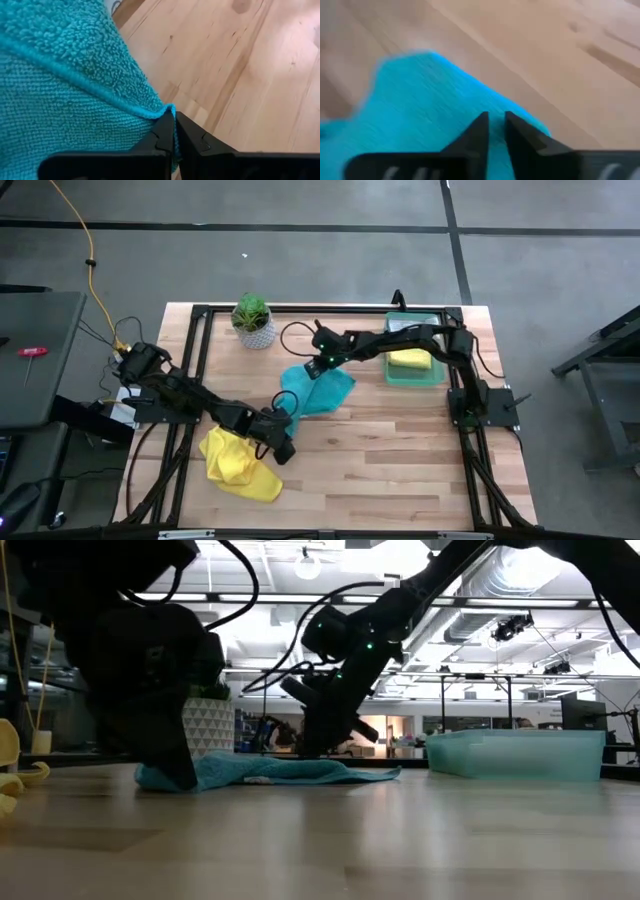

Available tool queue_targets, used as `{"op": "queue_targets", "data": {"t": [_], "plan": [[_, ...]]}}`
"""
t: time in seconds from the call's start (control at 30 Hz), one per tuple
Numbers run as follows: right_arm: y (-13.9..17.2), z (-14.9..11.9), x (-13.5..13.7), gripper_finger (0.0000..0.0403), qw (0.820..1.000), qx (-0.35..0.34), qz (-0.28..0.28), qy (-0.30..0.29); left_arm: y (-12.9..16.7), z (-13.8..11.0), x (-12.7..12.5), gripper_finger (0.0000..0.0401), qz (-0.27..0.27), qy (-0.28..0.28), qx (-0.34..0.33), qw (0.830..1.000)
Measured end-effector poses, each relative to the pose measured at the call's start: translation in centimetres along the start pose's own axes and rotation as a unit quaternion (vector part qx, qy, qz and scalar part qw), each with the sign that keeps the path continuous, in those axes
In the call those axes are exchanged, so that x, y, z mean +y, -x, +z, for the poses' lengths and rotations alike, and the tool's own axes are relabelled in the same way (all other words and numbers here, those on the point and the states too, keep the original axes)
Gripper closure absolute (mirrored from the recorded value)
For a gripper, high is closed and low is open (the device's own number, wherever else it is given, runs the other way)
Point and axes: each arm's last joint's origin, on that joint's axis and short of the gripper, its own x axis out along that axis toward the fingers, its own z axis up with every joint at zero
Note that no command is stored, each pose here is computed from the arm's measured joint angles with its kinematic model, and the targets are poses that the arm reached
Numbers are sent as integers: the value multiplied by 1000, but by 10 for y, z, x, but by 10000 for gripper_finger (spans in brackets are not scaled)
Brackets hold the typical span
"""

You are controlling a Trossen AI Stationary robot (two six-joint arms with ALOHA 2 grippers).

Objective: Fold microfiber towels
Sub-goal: Fold the blue microfiber cloth

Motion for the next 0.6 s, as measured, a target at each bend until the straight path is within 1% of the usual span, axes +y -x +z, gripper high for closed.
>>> {"op": "queue_targets", "data": {"t": [0.07, 0.13, 0.3, 0.43, 0.6], "plan": [[1, -7, -2, 380, 999, 22, -25, 15, 0, 0, 1, 401, 4, 4, 2, 1000], [0, -17, -2, 396, 998, 41, -47, 24, 0, 0, 1, 401, 7, 2, 1, 1000], [2, -41, 8, 384, 994, 77, -75, 36, 0, 5, 5, 401, 13, -13, 0, 1000], [8, -65, 31, 397, 990, 93, -84, 69, -1, 9, 10, 401, 24, -27, 1, 999], [25, -94, 60, 398, 988, 114, -72, 81, -1, 10, 15, 401, 40, -55, 19, 997]]}}
